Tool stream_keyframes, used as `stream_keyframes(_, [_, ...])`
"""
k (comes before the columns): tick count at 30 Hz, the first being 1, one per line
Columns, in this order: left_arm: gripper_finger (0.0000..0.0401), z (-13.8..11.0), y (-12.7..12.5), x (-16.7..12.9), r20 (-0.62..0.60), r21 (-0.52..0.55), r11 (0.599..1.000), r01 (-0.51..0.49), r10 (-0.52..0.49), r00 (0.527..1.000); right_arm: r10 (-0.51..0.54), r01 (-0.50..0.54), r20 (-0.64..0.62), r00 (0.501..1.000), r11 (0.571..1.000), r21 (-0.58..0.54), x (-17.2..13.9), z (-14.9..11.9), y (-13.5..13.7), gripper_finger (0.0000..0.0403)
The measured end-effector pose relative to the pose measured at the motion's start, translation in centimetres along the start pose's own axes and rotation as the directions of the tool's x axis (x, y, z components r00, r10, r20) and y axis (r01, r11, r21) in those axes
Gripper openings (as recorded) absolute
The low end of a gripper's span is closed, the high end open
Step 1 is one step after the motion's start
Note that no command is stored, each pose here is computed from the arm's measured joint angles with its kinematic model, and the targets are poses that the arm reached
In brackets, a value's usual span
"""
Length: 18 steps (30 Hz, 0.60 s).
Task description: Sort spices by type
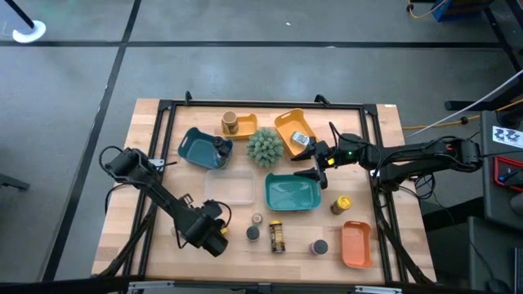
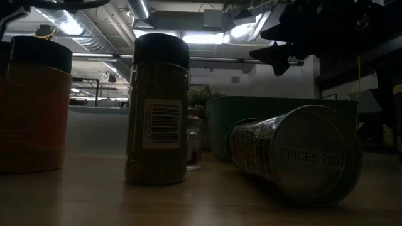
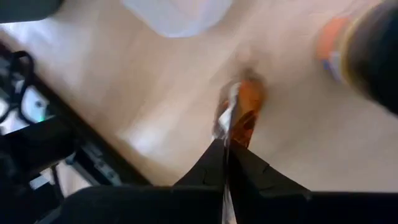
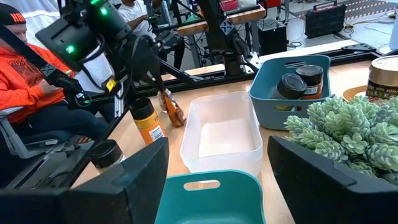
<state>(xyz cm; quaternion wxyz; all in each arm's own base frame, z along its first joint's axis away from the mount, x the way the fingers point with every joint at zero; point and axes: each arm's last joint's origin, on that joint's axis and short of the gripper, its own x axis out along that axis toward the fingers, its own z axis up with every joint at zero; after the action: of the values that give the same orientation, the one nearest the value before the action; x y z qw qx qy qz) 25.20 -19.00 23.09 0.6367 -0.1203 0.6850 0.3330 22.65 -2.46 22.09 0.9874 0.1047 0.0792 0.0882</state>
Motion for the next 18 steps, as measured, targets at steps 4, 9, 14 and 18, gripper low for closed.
stream_keyframes(4, [0.0002, -0.2, 1.5, -1.1, -0.001, -0.024, 1.000, -0.004, 0.004, 1.000, 0.000, 0.000, 0.000, 1.000, 1.000, 0.000, 0.0, 0.0, 0.0, 0.0273])
stream_keyframes(9, [0.0001, -0.5, 3.5, -2.9, 0.021, -0.072, 0.996, 0.054, -0.053, 0.998, 0.000, 0.000, 0.000, 1.000, 1.000, 0.000, 0.0, 0.0, 0.0, 0.0273])
stream_keyframes(14, [0.0008, -0.6, 4.5, -3.8, 0.029, -0.145, 0.984, 0.104, -0.101, 0.994, -0.001, 0.001, -0.003, 1.000, 1.000, 0.002, 0.0, 0.0, 0.0, 0.0273])
stream_keyframes(18, [0.0020, -0.7, 4.5, -3.8, -0.006, -0.132, 0.985, 0.113, -0.114, 0.993, -0.001, 0.001, -0.005, 1.000, 1.000, 0.003, 0.0, -0.1, 0.0, 0.0273])
